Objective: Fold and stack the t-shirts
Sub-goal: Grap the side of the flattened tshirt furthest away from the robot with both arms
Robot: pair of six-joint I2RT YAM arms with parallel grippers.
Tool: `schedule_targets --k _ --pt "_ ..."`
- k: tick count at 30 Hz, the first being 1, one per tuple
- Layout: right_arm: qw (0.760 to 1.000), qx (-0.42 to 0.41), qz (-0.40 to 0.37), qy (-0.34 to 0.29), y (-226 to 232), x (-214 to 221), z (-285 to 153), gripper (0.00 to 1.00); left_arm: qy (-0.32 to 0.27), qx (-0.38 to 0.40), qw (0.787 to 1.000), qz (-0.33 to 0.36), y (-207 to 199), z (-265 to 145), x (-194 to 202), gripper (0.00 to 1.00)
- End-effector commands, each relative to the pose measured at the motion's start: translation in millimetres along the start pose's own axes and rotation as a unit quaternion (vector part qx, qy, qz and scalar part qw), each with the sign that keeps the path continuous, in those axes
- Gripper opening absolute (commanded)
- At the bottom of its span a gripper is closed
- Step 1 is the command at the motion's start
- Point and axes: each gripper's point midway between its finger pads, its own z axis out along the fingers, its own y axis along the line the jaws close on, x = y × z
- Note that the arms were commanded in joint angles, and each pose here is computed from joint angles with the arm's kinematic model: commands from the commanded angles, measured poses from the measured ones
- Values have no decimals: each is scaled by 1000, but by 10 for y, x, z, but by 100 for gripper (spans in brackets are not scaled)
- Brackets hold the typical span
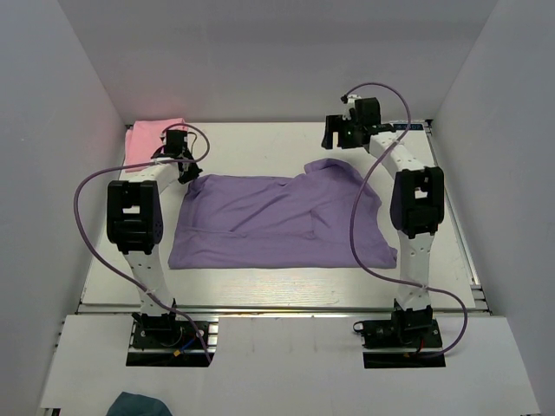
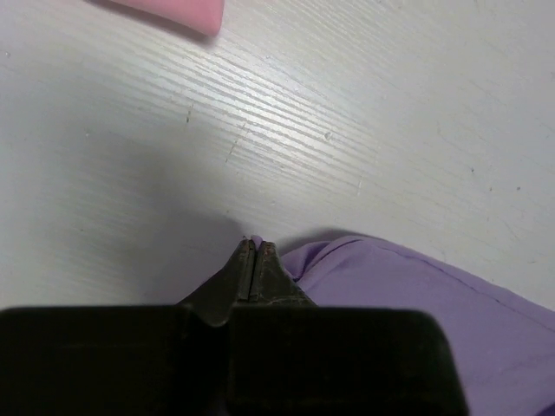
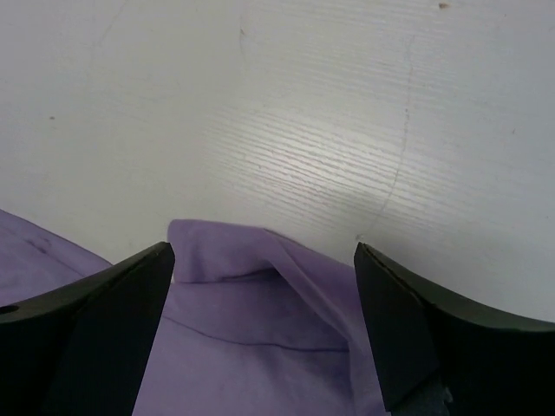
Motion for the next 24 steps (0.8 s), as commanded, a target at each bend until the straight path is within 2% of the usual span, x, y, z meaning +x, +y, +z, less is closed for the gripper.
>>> schedule_targets --k 1,9,12,13,14,15,16,20,23,24 --pt "999 24 -19 15 -109 67 59 90 -35 23 999 1 -107 -207 -239 0" --pt "998 26 -26 55 -212 404 329 90 -36 18 999 0 -111 -205 -283 0" --pt "998 31 -21 51 -255 439 410 79 -40 20 999 5 -125 -216 -321 0" --pt "998 32 -20 52 -278 447 427 69 -40 20 999 5 -125 -216 -321 0" --pt "998 27 -22 55 -244 470 445 66 -42 15 999 5 -108 -214 -329 0" --pt "998 28 -20 60 -290 506 467 48 -47 17 999 5 -125 -226 -367 0" --pt "998 27 -21 58 -275 486 464 37 -43 15 999 5 -115 -228 -347 0" --pt "998 27 -23 51 -261 445 441 9 -48 14 999 7 -86 -235 -405 0" --pt "999 7 -37 7 -133 173 306 8 -48 13 999 11 -82 -235 -406 0" --pt "999 -1 -54 0 -112 127 268 3 -57 18 998 10 -111 -287 -477 0"
